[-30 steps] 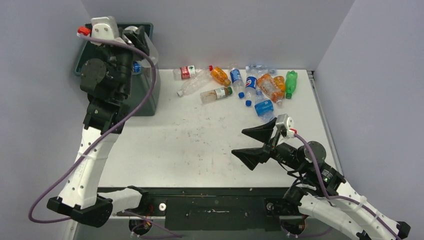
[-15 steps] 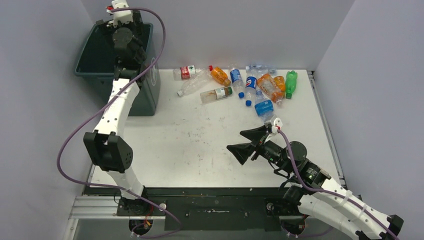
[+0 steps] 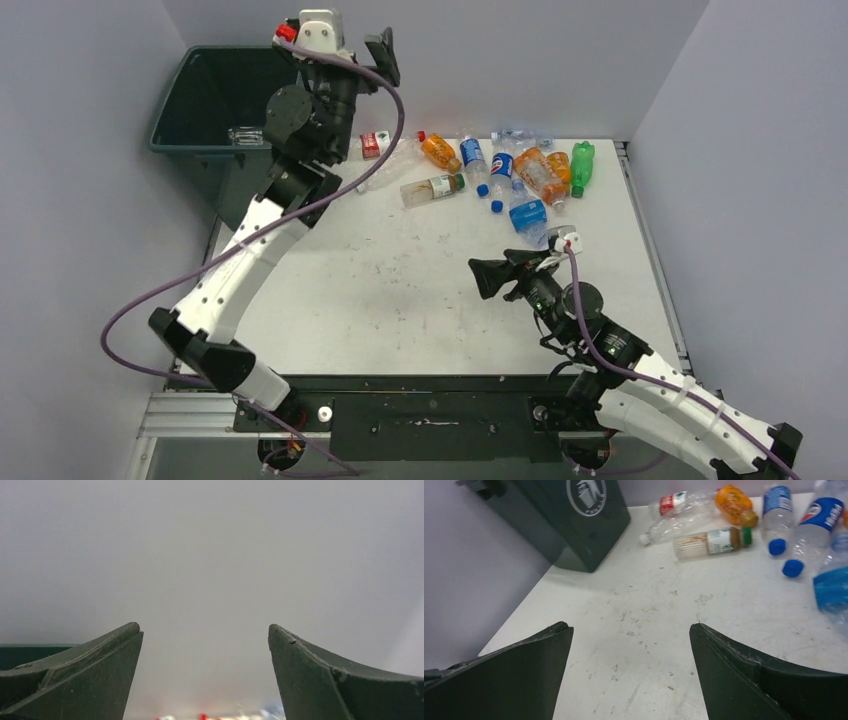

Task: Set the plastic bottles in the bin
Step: Place the plastic bottle in the trash bin, then pick up the plastic bottle at the center of the board.

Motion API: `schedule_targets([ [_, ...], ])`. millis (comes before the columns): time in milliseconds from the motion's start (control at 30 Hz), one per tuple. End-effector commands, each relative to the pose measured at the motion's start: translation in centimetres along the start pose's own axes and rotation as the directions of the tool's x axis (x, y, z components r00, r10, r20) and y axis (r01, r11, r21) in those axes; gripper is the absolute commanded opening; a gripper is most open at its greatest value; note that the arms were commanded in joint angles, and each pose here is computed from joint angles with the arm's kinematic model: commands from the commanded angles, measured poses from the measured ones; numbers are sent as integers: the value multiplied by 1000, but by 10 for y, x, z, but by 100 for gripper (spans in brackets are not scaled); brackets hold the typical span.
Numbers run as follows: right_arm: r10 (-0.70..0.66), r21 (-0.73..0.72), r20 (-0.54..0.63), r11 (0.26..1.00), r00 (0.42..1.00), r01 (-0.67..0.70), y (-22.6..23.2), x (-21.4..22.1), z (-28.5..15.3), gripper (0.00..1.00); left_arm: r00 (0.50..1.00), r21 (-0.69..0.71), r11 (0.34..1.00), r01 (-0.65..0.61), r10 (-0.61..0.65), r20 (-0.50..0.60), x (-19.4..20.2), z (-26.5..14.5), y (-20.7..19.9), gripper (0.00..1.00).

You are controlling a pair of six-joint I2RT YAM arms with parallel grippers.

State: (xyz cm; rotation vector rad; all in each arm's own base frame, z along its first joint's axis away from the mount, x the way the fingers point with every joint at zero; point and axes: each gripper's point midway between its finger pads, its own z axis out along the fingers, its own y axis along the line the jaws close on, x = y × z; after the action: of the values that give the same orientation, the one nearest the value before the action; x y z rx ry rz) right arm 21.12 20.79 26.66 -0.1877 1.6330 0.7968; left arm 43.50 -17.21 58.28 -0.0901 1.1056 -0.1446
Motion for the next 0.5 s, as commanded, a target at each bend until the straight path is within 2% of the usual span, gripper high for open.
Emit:
schedule_targets([
  [0, 71, 305, 120, 947, 990, -105, -51, -11, 11, 90, 954, 284, 927, 246, -178, -242, 24, -63, -62, 96],
  [100, 95, 413, 146, 899, 985, -148, -74, -6, 19, 90, 879, 361, 871, 333, -148, -453, 80, -121, -84, 96],
  [200, 138, 484, 182, 849, 974, -211, -101, -3, 25, 90, 812, 392, 855, 339, -56, -580, 126, -175, -75, 96],
  [300, 120, 546, 241, 804, 963, -237, -133, -6, 25, 90, 784, 427, 870, 245, 82, -616, 156, -216, -45, 96],
  [367, 115, 585, 276, 768, 954, -262, -155, -5, 23, 90, 779, 387, 903, 188, 103, -618, 166, -229, -19, 96],
  [467, 148, 615, 294, 727, 944, -305, -183, 0, 29, 90, 793, 389, 902, 190, 92, -602, 168, -244, 0, 96],
])
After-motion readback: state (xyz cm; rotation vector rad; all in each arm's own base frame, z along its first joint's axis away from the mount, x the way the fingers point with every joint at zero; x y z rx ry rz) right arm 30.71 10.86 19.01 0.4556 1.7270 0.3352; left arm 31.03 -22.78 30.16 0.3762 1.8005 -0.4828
